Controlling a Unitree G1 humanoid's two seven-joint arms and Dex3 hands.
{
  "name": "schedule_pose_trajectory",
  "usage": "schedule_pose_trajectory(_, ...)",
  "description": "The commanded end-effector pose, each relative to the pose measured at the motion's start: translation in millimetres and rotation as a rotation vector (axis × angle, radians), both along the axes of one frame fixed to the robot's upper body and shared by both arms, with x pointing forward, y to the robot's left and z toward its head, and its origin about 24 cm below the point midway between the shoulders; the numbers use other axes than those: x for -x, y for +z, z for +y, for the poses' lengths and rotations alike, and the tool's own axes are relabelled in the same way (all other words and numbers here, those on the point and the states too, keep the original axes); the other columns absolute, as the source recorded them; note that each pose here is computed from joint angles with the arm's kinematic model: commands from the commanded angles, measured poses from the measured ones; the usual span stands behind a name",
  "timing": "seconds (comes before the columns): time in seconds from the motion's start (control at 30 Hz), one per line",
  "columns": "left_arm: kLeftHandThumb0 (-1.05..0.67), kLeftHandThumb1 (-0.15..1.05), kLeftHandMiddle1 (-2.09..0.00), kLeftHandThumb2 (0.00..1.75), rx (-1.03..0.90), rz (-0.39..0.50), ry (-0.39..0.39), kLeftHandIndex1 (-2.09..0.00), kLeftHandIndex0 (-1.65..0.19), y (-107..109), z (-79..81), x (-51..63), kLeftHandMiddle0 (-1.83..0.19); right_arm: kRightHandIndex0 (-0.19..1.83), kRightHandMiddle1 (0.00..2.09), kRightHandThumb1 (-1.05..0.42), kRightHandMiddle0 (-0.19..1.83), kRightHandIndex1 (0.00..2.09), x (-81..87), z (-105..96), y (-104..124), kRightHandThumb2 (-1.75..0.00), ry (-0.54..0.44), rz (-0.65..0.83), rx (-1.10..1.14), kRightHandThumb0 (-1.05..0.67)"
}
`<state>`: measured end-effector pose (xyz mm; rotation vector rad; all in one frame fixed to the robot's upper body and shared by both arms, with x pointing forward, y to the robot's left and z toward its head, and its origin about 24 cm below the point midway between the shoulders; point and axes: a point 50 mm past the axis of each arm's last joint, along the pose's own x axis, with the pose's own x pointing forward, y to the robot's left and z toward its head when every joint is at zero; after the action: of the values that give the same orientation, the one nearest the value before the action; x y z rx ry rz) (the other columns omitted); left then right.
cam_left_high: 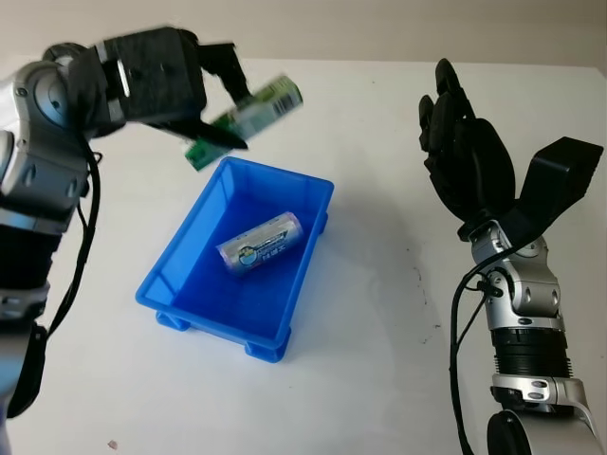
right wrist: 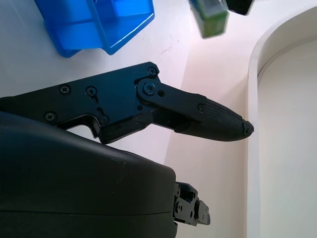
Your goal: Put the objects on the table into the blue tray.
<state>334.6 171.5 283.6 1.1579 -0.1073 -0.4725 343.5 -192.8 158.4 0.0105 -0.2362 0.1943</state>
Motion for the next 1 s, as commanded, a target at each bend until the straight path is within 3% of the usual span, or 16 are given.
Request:
schedule_pose_trajectory(0.0, -0.42, 1.05, -2.09, 0.2, -0.029, 0.037, -0.032, -2.08, -0.38, -9.1, -7.1, 4.4, -0.58, -0.19, 0.0, -1.05, -0.19, 0.0, 0.2, -1.5, 5.1, -0.71, 0.003, -0.017, 0.002, -0.73)
schedule_pose_trajectory(0.27, -0.37, 1.05, -2.09, 0.17, -0.129, 0.121, -0.023, -2.09, -0.35, -39.2, -10.8, 5.1, -0.59, -0.19, 0.0, -1.05, -0.19, 0.0, 0.7, -2.5, 4.0, -0.71, 0.006, -0.015, -0.004, -0.73)
schedule_pose_trajectory(0.37, -0.38, 1.05, -2.07, 0.18, -0.133, 0.147, -0.025, -2.09, -0.3, -48.3, -9.7, 5.0, -0.44, -0.19, 0.0, -1.05, -0.19, 0.0, 0.5, -2.5, 3.4, -0.71, 0.01, -0.014, -0.008, -0.73)
schedule_pose_trajectory(0.77, -0.42, 1.05, -2.02, 0.19, -0.216, 0.123, -0.031, -1.98, -0.26, -63.3, -8.5, 2.3, -0.44, -0.19, 0.0, -1.05, -0.19, 0.0, 1.8, -3.3, 2.3, -0.71, 0.002, -0.014, -0.009, -0.73)
schedule_pose_trajectory(0.83, -0.5, 1.05, -1.98, 0.22, -0.262, 0.097, -0.035, -1.86, -0.1, -60.5, -10.7, 3.4, -0.48, -0.19, 0.0, -1.05, -0.19, 0.0, 2.2, -3.5, 2.6, -0.71, 0.004, -0.017, -0.004, -0.73)
schedule_pose_trajectory(0.87, -0.54, 1.05, -1.97, 0.23, -0.282, 0.086, -0.041, -1.68, 0.03, -59.3, -11.5, 4.1, -0.44, -0.19, 0.0, -1.05, -0.19, 0.0, 2.2, -3.5, 2.6, -0.72, 0.006, -0.017, -0.004, -0.72)
schedule_pose_trajectory(0.9, -0.59, 1.05, -1.54, 0.27, -0.3, 0.081, -0.044, -1.29, 0.12, -58.3, -12.3, 4.8, -0.15, -0.19, 0.0, -1.05, -0.19, 0.0, 2.1, -3.6, 2.5, -0.72, 0.007, -0.016, -0.004, -0.73)
schedule_pose_trajectory(0.97, -0.64, 1.05, -0.74, 0.3, -0.314, 0.067, -0.053, -0.77, 0.11, -55.7, -13.4, 6.2, -0.08, -0.19, 0.0, -1.05, -0.19, 0.0, 2.0, -3.2, 2.4, -0.72, 0.008, -0.017, -0.007, -0.73)
